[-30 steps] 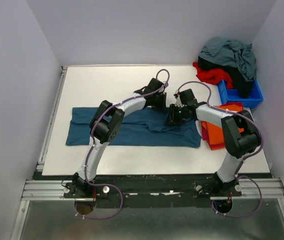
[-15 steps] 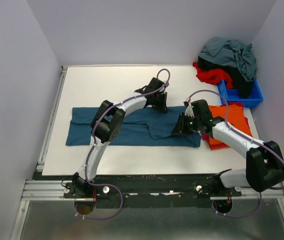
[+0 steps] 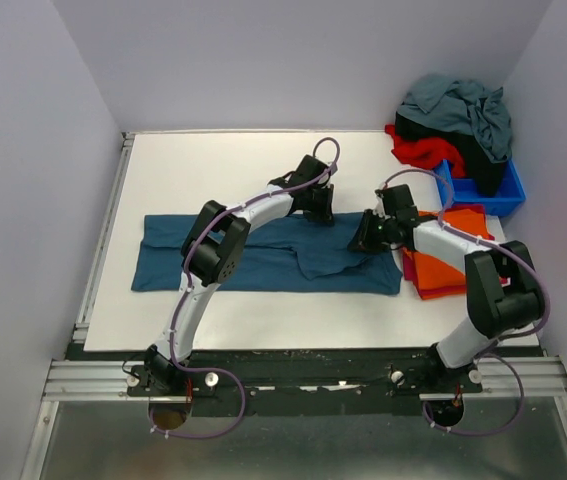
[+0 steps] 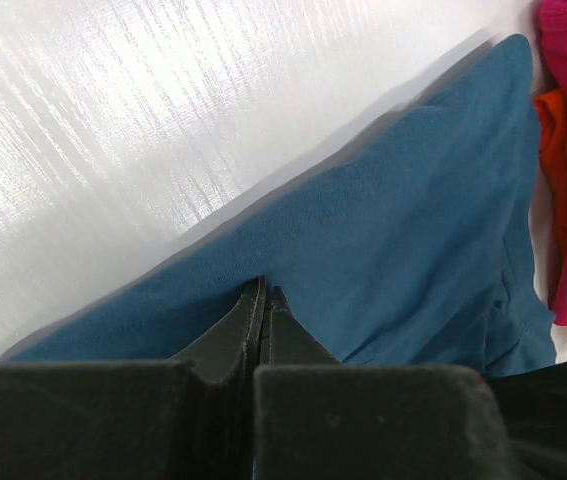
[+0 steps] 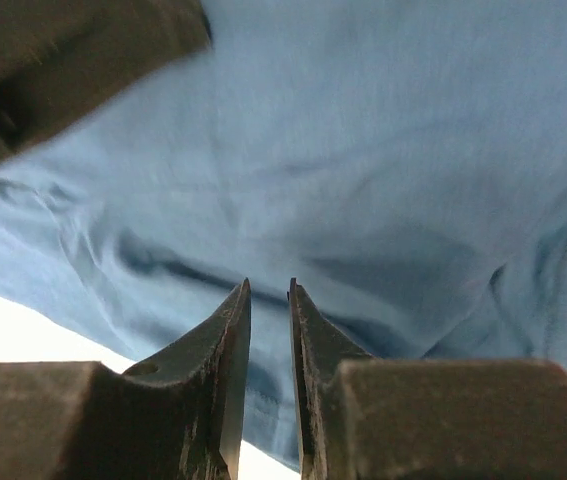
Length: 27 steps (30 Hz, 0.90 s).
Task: Fold and stack the t-shirts
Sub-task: Fold the other side of the tshirt into a rectangle
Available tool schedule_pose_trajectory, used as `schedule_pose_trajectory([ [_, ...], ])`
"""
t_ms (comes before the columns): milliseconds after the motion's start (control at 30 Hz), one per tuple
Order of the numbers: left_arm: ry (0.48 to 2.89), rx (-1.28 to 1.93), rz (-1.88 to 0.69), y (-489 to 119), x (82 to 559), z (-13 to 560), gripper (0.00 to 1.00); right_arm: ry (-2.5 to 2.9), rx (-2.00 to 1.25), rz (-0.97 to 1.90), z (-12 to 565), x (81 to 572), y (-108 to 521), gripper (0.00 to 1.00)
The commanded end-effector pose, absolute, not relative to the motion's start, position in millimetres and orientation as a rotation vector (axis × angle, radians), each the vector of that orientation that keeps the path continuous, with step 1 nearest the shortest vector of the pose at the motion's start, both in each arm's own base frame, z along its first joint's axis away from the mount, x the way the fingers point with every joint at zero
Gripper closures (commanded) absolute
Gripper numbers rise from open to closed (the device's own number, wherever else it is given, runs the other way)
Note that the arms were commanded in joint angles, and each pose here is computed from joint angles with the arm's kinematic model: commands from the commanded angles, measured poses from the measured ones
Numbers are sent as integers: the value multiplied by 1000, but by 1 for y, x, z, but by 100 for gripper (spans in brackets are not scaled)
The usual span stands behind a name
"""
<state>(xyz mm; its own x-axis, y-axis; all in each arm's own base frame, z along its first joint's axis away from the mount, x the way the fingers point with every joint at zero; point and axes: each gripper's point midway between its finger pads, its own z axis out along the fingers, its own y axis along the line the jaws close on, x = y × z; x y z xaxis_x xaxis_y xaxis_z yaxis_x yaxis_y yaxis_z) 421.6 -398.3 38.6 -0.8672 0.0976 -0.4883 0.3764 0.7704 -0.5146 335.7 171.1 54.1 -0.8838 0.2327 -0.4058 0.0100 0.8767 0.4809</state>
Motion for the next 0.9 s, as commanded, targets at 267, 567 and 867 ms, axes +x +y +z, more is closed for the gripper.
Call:
schedule_pose_trajectory([
  [267,2513,362,-808,-395,430,37,100,2605,61,1233,75,208,220,71],
  [567,2483,367,-823,-398,433,51,100,2478,96,826,112,261,184,70],
  [867,2377,357,-858,-396,433,119,76,2509,243,601,73,306,167,99],
])
